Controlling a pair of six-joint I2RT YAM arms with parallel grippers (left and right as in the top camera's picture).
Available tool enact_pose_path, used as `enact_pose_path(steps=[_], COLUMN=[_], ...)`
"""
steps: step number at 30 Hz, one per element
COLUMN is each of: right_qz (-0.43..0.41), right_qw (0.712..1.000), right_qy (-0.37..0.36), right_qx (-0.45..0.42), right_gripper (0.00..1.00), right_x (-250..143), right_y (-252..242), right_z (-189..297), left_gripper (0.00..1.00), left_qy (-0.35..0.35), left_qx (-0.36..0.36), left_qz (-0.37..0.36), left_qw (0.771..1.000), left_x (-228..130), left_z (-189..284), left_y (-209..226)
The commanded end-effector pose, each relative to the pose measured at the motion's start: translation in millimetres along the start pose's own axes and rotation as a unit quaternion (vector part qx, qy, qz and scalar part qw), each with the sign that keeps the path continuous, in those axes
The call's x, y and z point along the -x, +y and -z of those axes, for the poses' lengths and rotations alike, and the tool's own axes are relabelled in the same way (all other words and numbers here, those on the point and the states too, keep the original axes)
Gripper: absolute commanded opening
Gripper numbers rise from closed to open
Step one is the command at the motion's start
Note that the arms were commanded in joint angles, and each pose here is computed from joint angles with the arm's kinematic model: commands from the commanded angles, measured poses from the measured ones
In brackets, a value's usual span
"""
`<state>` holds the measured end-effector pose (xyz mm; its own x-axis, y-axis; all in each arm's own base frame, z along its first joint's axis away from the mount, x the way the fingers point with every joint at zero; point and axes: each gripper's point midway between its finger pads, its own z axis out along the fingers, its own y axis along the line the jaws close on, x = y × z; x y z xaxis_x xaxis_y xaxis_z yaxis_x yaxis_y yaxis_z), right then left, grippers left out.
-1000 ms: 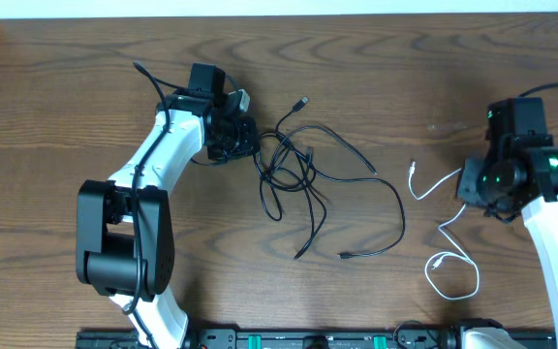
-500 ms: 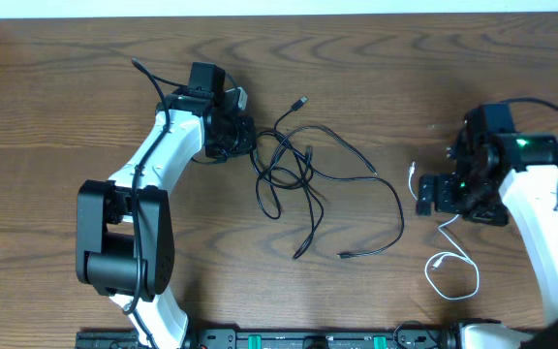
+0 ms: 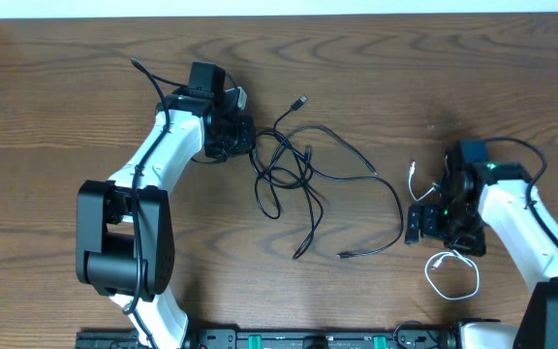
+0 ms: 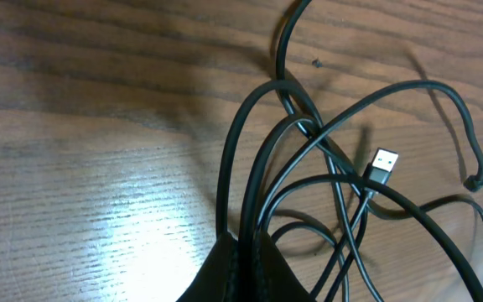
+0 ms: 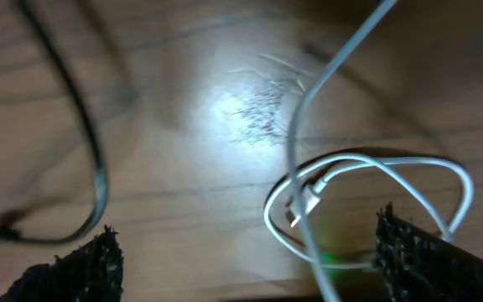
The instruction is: Untangle cables
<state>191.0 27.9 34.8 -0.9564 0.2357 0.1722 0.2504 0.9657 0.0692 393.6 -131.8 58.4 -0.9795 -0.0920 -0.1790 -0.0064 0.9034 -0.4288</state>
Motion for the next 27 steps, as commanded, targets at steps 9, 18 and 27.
enact_pose_path(steps=[9, 18, 27], right_qz=[-0.055, -0.083, -0.105], right_qw=[0.998, 0.995, 0.988], right_qy=[-0.025, -0.047, -0.107], right_qx=[-0.015, -0.041, -0.022], right_gripper=[0.41, 0.01, 0.01], right_x=[0.7, 8.5, 49.3], right_y=[-9.4, -19.0, -13.9], right_z=[-34.8, -34.6, -0.2], left_gripper=[0.08, 0.08, 0.08], left_qy=[-0.014, -0.014, -0.014], left_qx=[0.001, 0.001, 0.001], left_qz=[-0.010, -0.010, -0.011], left_qw=[1.000, 1.000, 1.000], left_x=[6.7, 6.7, 6.8], left_z=[9.8, 9.8, 9.8], left_y=[-4.7, -4.7, -4.6])
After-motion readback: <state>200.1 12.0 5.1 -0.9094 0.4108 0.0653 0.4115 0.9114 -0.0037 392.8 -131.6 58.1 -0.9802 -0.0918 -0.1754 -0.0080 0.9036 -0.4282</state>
